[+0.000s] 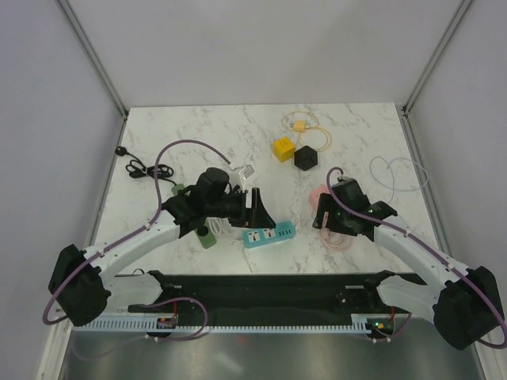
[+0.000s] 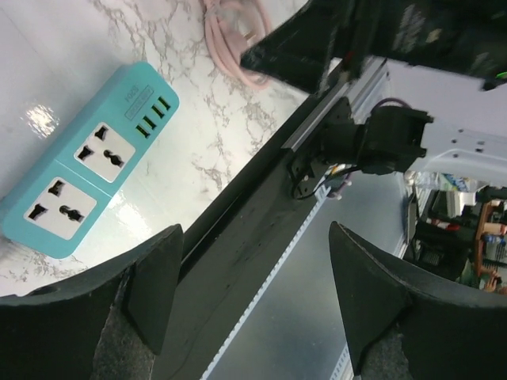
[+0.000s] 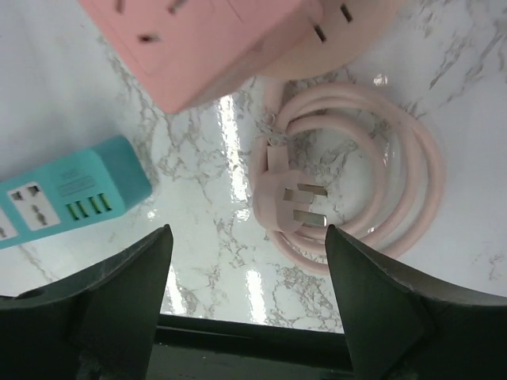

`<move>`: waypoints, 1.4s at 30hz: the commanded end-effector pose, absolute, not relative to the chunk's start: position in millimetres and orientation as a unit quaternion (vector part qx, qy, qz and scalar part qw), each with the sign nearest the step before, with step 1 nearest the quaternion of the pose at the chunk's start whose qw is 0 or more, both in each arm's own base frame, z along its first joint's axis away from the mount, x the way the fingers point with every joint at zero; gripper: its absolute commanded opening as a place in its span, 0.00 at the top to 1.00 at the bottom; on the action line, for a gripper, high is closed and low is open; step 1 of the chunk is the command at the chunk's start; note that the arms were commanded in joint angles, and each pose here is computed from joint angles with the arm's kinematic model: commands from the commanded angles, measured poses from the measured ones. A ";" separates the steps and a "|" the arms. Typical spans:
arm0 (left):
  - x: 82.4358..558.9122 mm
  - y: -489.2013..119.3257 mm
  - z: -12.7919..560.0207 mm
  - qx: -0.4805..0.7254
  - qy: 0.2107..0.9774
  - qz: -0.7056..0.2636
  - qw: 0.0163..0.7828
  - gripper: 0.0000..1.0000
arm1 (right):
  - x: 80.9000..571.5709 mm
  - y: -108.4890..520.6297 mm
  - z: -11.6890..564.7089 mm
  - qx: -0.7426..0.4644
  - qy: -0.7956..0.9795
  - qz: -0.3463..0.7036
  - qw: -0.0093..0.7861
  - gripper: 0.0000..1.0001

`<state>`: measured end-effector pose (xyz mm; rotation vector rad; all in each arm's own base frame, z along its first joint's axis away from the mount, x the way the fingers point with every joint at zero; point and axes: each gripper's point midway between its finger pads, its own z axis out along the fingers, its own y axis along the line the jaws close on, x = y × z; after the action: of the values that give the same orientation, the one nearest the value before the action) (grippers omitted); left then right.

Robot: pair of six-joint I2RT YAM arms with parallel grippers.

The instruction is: Pull the plug off the socket

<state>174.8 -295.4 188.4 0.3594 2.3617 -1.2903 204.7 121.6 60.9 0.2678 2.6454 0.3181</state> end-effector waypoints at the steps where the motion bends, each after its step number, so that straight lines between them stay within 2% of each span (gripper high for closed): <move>1: 186.4 -317.2 197.6 0.164 0.840 -0.453 0.249 0.19 | 229.4 112.4 105.8 0.105 0.947 0.101 0.287 0.14; 7: 211.6 -344.7 185.2 0.195 0.840 -0.400 0.309 0.20 | 251.2 93.7 140.1 0.143 0.929 0.107 0.323 0.14; 11: 229.1 -369.4 174.3 0.226 0.830 -0.345 0.374 0.20 | 262.4 75.4 151.9 0.164 0.922 0.106 0.334 0.14; 16: 245.1 -409.9 175.5 0.287 0.771 -0.349 0.449 0.20 | 275.0 69.7 172.8 0.165 0.914 0.137 0.345 0.14; 19: 250.4 -427.9 164.8 0.330 0.744 -0.344 0.469 0.16 | 277.6 79.3 181.0 0.142 0.912 0.162 0.348 0.13; 27: 271.4 -469.0 138.7 0.413 0.714 -0.310 0.473 0.15 | 277.1 84.0 190.5 0.109 0.910 0.174 0.360 0.10; 31: 289.7 -474.7 119.1 0.413 0.732 -0.271 0.469 0.15 | 274.4 82.9 193.0 0.105 0.908 0.174 0.367 0.09; 42: 308.1 -487.7 105.1 0.449 0.714 -0.228 0.486 0.15 | 264.6 79.4 192.8 0.107 0.910 0.168 0.363 0.07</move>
<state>297.2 -478.9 96.6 1.0628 1.8117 -0.6207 267.4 75.4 178.5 0.3164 2.3677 0.4061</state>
